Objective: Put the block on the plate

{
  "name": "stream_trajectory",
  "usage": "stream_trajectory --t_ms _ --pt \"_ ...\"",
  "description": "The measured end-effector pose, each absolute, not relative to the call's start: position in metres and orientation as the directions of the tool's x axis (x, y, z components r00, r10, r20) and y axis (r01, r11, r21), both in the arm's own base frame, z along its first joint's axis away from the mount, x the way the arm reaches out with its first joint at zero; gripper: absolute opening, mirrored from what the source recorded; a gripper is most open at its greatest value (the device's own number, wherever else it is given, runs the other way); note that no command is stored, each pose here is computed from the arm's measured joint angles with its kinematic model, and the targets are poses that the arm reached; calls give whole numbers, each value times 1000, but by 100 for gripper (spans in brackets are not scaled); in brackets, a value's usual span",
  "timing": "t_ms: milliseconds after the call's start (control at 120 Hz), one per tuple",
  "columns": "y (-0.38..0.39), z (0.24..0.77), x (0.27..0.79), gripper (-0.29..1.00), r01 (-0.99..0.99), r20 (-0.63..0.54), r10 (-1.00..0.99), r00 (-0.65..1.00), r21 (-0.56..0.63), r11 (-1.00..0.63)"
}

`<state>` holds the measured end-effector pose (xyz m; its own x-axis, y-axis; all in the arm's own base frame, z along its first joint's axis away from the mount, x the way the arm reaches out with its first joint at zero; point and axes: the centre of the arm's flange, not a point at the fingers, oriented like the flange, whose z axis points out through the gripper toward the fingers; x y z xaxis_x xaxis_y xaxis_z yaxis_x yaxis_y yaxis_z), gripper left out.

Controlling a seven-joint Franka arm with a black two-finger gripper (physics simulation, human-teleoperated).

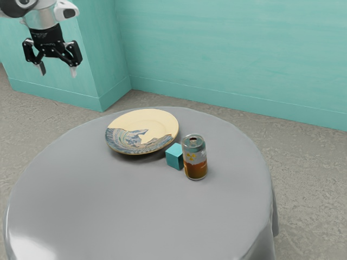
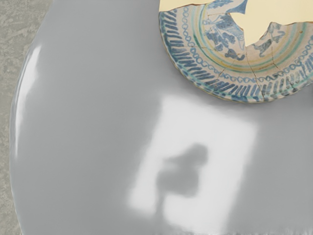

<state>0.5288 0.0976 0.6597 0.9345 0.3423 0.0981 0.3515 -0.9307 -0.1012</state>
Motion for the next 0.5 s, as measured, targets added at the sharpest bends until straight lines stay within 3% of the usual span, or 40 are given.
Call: stream_trajectory --t_ms 267,500 --pt "104 645 540 70 351 86 343 935 -114 -929" --pt "97 574 580 70 420 36 418 908 -118 -900"
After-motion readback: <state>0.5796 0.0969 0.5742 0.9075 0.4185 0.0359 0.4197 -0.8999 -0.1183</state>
